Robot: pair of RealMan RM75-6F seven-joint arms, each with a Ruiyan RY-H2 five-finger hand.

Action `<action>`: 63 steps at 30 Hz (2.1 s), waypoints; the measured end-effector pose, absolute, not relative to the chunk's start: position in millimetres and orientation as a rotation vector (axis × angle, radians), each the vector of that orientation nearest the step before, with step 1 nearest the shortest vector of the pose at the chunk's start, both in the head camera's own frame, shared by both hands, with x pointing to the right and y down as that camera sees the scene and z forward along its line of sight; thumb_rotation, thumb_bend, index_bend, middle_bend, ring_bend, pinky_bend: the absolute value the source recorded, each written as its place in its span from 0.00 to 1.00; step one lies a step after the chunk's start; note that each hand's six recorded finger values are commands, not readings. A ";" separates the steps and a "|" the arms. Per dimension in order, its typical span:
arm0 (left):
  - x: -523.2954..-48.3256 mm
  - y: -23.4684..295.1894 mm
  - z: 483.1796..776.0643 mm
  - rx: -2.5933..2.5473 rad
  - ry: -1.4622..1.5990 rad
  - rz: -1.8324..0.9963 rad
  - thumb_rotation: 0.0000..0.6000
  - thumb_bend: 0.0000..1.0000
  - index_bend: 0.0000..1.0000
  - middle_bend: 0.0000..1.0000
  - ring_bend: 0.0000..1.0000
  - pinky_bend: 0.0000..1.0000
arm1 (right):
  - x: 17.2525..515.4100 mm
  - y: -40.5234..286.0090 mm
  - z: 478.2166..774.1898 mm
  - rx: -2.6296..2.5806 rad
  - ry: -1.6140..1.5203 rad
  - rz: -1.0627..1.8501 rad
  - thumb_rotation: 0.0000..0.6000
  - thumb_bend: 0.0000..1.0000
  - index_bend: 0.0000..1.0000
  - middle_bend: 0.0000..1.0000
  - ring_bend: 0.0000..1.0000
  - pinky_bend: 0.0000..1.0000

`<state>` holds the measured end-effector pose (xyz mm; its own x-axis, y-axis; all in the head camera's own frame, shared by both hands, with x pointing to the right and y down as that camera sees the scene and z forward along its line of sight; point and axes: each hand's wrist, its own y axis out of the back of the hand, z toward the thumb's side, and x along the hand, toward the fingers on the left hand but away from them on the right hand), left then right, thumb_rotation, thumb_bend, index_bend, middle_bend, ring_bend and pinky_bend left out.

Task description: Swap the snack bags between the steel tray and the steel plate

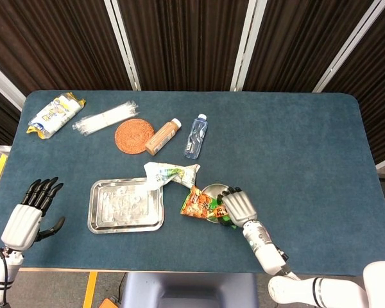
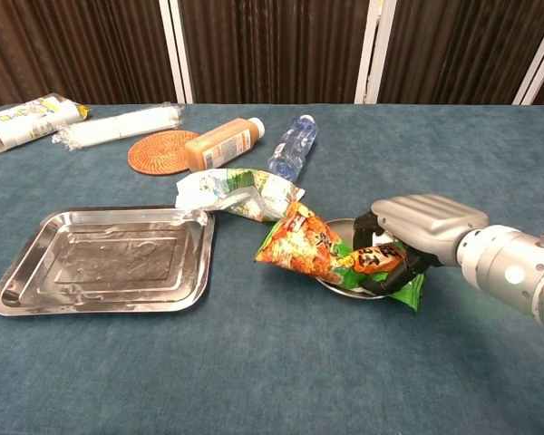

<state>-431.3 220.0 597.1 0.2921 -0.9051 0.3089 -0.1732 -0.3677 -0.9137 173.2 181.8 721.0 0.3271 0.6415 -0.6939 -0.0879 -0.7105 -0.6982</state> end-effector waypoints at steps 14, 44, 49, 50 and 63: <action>-431.8 218.8 596.9 -1.739 0.981 -1.142 1.00 0.36 0.00 0.01 0.00 0.01 | 159.4 184.5 679.0 -1.931 -0.589 1.234 1.00 0.47 0.81 0.63 0.52 0.53; -435.5 217.7 598.0 -1.748 0.981 -1.156 1.00 0.36 0.00 0.02 0.00 0.01 | 99.3 228.1 667.0 -2.012 -0.303 1.083 1.00 0.19 0.00 0.08 0.00 0.12; -436.2 217.0 597.8 -1.740 0.987 -1.163 1.00 0.36 0.00 0.02 0.00 0.01 | 121.2 199.2 656.0 -2.047 -0.433 1.140 1.00 0.19 0.00 0.08 0.00 0.12; -436.3 216.9 598.2 -1.740 0.986 -1.165 1.00 0.36 0.00 0.02 0.00 0.01 | 122.9 192.4 655.2 -2.054 -0.470 1.149 1.00 0.19 0.00 0.08 0.00 0.12; -446.2 208.8 598.6 -1.716 1.022 -1.191 1.00 0.36 0.00 0.02 0.00 0.01 | 70.7 95.4 683.0 -1.993 -0.721 1.207 1.00 0.20 0.00 0.08 0.00 0.12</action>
